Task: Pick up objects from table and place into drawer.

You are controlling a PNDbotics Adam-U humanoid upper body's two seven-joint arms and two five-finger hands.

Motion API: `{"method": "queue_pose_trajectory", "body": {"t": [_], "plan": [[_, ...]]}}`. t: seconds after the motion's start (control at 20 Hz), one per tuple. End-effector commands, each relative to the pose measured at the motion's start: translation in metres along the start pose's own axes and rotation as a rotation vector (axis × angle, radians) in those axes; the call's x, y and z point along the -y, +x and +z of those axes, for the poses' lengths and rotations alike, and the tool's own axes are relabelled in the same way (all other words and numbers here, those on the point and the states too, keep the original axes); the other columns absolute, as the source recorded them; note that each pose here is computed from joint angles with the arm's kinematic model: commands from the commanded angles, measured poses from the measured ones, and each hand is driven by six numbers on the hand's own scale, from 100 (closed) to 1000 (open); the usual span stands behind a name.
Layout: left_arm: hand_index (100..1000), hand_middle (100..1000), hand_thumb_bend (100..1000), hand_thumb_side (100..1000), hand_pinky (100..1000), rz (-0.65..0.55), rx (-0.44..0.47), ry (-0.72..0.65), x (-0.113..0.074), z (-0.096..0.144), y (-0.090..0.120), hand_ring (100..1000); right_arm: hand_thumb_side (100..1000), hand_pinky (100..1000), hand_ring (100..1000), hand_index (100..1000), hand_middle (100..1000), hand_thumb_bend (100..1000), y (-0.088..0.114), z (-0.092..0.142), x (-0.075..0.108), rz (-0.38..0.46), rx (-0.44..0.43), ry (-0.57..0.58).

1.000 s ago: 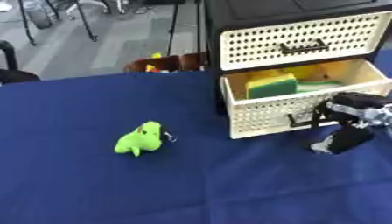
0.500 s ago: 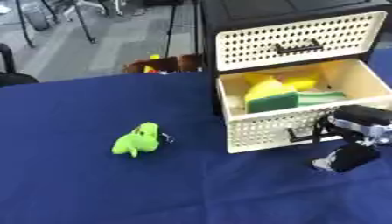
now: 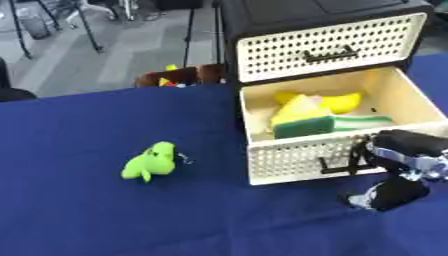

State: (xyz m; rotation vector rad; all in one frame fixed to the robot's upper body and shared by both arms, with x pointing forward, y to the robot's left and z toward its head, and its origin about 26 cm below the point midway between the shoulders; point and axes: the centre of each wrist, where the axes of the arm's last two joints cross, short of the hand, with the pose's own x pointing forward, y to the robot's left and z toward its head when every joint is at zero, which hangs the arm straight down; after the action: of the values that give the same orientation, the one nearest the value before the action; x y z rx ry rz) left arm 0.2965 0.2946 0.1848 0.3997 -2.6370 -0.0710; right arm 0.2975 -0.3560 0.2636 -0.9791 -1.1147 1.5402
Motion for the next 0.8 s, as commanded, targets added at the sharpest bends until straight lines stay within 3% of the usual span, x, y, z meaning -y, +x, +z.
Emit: {"method": "queue_pose_trajectory", "body": {"t": [0.05, 0.55, 0.8], "plan": [[868, 738, 130, 963, 541, -0.012, 0.026, 0.003, -0.0048, -0.0052, 0.0046, 748, 530, 100, 250, 657, 143, 443, 0.0033, 0.0106, 0.0104, 0.034, -0.008, -0.030], [869, 738, 124, 964, 541, -0.007, 0.022, 0.003, -0.0037, -0.0042, 0.0044, 750, 538, 100, 253, 665, 146, 431, 0.0001, 0.0121, 0.0055, 0.025, -0.068, -0.034], [868, 737, 121, 966, 540, -0.005, 0.018, 0.004, -0.0036, -0.0035, 0.0042, 751, 569, 100, 263, 837, 163, 462, 0.0050, 0.0130, 0.0060, 0.013, -0.025, -0.038]]}}
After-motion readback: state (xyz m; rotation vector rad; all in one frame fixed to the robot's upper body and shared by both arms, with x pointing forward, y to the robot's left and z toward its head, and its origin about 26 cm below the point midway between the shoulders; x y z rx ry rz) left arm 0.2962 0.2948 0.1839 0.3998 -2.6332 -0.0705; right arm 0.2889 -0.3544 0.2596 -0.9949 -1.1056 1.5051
